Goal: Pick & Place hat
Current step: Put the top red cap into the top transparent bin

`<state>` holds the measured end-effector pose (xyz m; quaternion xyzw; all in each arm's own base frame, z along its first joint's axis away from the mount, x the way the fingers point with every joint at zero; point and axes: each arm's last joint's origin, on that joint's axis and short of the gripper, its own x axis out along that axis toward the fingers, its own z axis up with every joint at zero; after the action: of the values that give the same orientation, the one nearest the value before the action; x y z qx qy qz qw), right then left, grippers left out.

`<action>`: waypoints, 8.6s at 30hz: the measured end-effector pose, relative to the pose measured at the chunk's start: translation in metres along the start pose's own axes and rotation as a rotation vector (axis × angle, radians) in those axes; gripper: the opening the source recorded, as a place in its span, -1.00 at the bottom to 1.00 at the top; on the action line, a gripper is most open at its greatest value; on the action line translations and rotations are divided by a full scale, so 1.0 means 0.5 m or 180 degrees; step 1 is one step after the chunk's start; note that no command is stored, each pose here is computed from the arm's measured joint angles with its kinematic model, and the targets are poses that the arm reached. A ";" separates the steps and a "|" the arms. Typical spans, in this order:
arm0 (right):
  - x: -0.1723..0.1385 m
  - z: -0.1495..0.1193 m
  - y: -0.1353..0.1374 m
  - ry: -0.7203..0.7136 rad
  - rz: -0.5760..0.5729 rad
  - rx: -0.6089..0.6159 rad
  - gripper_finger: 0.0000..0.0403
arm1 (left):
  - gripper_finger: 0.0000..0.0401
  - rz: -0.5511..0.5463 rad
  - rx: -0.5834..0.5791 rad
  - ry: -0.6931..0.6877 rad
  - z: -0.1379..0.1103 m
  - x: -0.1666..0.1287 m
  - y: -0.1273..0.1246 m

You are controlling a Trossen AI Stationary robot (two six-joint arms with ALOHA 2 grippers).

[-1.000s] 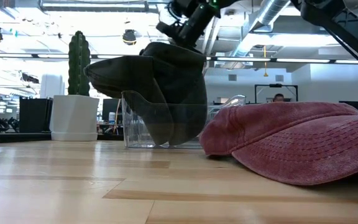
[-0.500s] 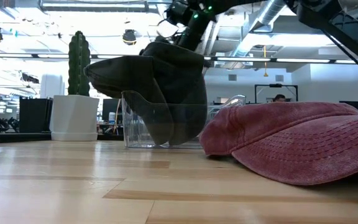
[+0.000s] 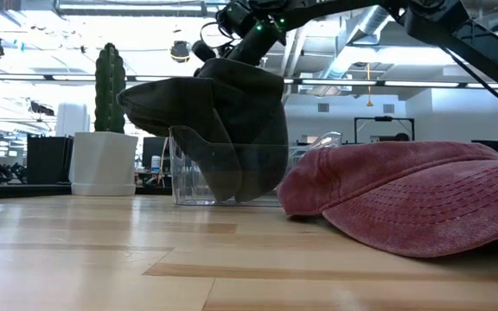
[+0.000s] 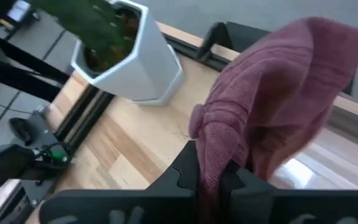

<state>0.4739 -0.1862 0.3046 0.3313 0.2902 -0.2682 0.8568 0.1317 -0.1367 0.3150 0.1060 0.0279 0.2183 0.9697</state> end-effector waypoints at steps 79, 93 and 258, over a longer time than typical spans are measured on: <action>0.064 -0.026 0.002 -0.0464 0.0023 0.0756 -1.00 | -0.28 -0.0269 0.0086 -0.0099 0.014 -0.003 0.017; 0.066 -0.029 0.022 -0.0495 0.0256 0.0464 -0.91 | -0.28 -0.0269 0.0089 -0.0099 0.013 -0.003 0.017; -0.067 -0.095 -0.238 0.1725 -0.0594 -0.2771 -1.00 | -0.28 -0.0272 -0.0433 -0.0100 0.006 -0.008 0.045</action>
<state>0.3580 -0.2187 0.2490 -0.0254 0.6145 -0.1025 0.7818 0.1189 -0.1193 0.3226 0.0419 0.0023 0.1764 0.9834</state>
